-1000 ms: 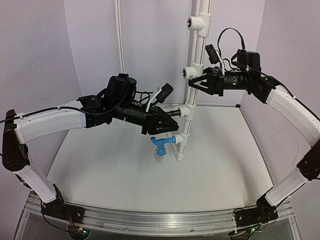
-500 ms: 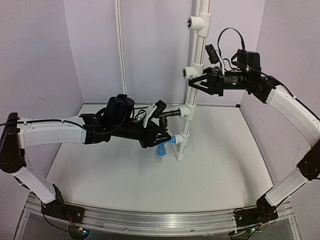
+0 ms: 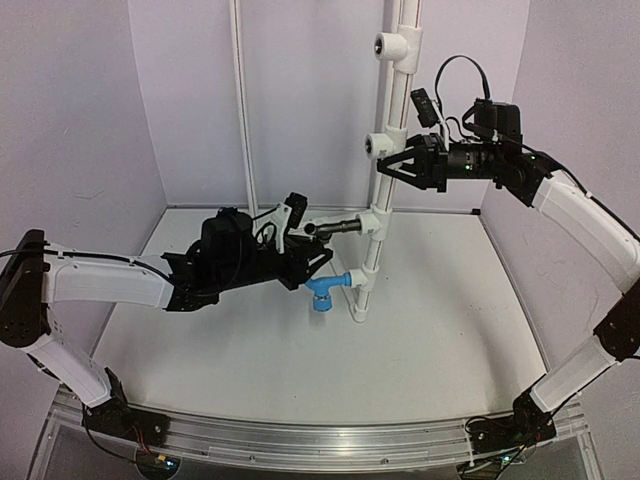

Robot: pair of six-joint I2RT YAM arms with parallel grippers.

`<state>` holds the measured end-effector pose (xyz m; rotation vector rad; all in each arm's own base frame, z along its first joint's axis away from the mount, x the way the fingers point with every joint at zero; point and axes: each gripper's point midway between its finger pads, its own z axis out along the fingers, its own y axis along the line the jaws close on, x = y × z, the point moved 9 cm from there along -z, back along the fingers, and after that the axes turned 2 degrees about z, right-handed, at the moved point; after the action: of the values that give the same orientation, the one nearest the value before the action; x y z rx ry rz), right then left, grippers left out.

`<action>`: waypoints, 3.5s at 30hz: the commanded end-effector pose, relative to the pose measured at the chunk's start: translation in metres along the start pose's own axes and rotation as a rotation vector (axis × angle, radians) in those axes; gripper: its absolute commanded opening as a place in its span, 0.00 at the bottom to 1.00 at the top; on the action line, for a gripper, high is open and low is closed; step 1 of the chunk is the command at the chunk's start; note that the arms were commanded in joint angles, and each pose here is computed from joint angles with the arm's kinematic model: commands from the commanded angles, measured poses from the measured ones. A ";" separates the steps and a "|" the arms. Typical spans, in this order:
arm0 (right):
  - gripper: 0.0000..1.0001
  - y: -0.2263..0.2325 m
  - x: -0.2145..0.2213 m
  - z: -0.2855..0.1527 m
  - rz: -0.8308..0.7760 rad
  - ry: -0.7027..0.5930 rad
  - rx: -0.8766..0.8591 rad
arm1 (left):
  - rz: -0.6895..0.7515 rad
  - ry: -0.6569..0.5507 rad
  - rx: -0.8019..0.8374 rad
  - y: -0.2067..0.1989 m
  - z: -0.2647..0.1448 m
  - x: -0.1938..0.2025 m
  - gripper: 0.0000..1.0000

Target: Install the water faucets

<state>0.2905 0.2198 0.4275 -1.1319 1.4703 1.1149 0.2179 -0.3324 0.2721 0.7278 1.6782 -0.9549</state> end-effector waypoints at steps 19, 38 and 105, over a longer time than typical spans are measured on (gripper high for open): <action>0.00 -0.015 0.041 0.001 0.244 0.151 0.097 | -0.112 -0.345 0.035 0.039 -0.003 -0.039 0.27; 0.00 -0.016 0.042 0.001 0.241 0.155 0.100 | 0.029 -0.324 0.349 0.009 -0.001 -0.089 0.29; 0.00 -0.020 0.040 0.004 0.231 0.158 0.096 | -0.162 0.217 0.536 -0.034 -0.010 -0.155 0.50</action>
<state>0.2895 0.2184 0.4279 -1.1388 1.4786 1.1190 0.2537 -0.3473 0.4076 0.9916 1.8429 -1.5069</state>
